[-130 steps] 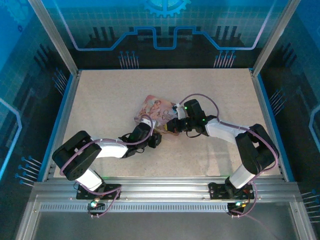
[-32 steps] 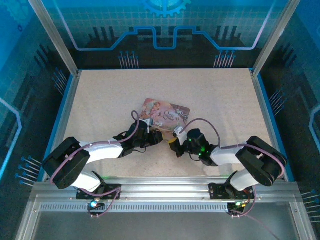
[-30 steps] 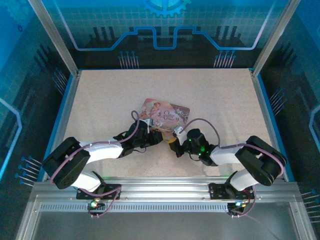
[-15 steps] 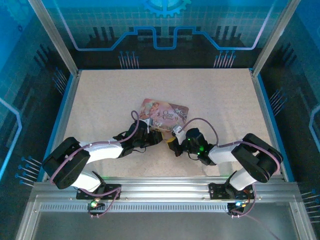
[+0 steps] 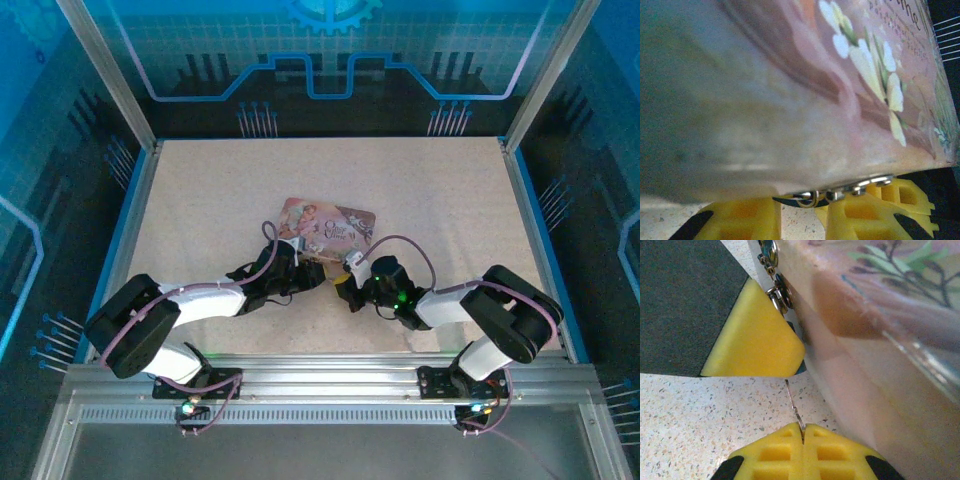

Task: Unlock a padlock with a key

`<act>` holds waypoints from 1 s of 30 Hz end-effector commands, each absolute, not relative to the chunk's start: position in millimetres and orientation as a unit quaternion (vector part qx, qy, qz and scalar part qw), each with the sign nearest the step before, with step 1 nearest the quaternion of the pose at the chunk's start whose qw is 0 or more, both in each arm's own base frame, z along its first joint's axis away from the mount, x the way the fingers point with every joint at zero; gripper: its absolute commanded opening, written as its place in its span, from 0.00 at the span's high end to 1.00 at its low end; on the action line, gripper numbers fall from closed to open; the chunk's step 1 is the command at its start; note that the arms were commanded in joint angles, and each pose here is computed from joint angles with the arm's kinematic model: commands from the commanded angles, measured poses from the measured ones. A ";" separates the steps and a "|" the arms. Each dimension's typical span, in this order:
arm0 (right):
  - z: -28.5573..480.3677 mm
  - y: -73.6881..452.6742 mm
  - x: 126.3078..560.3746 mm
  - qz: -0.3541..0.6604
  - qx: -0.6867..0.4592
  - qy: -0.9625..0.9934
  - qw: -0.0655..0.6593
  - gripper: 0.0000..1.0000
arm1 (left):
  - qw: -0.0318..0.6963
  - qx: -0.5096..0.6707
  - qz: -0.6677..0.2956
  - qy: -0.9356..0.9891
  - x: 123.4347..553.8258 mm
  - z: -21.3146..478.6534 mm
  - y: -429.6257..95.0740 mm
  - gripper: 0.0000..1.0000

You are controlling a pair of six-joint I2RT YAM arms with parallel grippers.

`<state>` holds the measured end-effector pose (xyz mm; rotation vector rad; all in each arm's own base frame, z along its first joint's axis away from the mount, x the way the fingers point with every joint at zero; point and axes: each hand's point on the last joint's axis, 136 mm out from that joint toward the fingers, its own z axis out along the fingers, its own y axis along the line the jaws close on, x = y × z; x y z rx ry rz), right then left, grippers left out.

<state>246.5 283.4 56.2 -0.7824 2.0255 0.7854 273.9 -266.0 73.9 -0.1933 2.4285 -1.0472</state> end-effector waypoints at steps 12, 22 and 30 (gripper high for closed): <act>77.5 287.2 267.4 0.316 -0.292 0.786 0.445 0.97 | 0.257 -0.065 -0.426 0.865 280.8 104.4 -278.6 0.83; 81.4 290.6 268.3 0.324 -0.296 0.779 0.447 0.97 | 0.255 -0.066 -0.428 0.865 280.9 104.7 -279.4 0.83; 83.2 296.1 263.2 0.341 -0.307 0.772 0.440 0.97 | 0.252 -0.069 -0.430 0.864 281.1 103.9 -280.2 0.83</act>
